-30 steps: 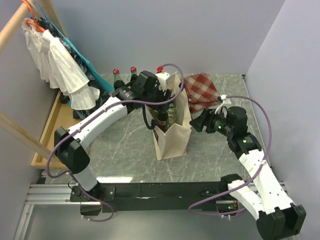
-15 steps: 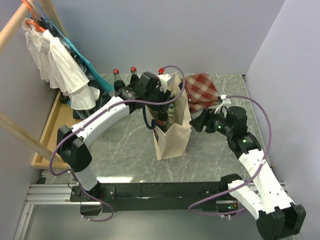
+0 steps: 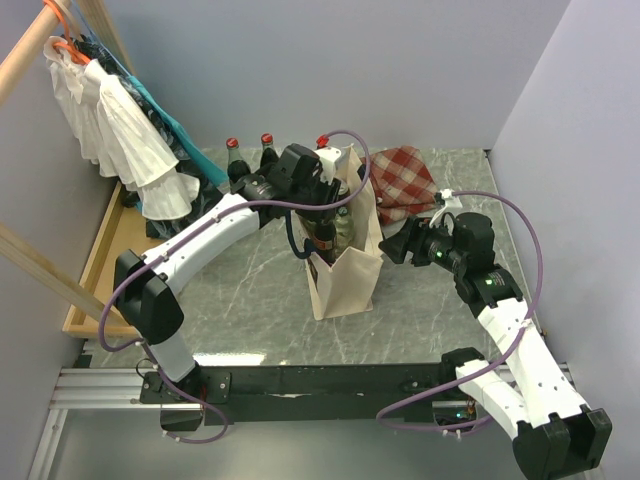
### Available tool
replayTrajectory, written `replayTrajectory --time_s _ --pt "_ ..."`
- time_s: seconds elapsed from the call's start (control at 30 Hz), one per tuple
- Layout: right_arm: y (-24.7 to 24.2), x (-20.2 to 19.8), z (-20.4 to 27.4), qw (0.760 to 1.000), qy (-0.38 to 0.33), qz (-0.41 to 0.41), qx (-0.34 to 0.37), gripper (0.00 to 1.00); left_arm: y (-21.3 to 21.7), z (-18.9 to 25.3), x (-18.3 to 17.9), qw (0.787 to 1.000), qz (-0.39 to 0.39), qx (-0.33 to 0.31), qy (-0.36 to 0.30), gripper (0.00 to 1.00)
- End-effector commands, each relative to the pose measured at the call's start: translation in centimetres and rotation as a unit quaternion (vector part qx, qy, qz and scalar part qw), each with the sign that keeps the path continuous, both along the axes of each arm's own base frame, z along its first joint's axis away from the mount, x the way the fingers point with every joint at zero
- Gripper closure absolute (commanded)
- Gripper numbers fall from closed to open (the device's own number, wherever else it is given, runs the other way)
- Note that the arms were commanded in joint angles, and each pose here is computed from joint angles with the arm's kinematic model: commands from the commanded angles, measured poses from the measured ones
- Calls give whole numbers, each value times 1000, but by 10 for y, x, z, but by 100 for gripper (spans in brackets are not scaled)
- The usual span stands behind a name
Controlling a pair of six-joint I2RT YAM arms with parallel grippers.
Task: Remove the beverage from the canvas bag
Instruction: Take out the drink from the canvas bag.
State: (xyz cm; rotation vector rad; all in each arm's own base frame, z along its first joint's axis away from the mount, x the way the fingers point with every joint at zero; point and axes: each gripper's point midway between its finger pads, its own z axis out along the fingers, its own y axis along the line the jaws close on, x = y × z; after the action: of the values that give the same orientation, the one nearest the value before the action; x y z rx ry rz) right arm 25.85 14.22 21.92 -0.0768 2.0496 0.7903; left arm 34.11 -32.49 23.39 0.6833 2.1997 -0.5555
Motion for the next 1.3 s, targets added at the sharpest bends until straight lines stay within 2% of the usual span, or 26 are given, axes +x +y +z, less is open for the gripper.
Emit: replayTrajectory --time_s 0.0,0.3,0.4,0.6,0.7,1.07,1.27 --pt "-1 4 2 1000 -14 -2 -8 21 0 24 2 999 7 -25 -32 56" --pt "-1 4 1 1000 -13 -2 -10 21 0 25 1 999 7 -22 -30 73" --pt "-2 4 2 1000 -14 -3 -9 22 0 27 1 999 7 -23 -32 74" --pt "-1 4 2 1000 -13 -3 -8 21 2 29 0 999 9 -21 -31 54" --pt "-1 4 3 1000 -14 -2 -7 21 3 25 1 999 12 -16 -28 52" --pt "-1 4 3 1000 -14 -3 -6 22 5 26 0 999 15 -10 -31 56" --pt "0 3 3 1000 -14 -1 -5 21 7 30 -1 999 18 -7 -35 51"
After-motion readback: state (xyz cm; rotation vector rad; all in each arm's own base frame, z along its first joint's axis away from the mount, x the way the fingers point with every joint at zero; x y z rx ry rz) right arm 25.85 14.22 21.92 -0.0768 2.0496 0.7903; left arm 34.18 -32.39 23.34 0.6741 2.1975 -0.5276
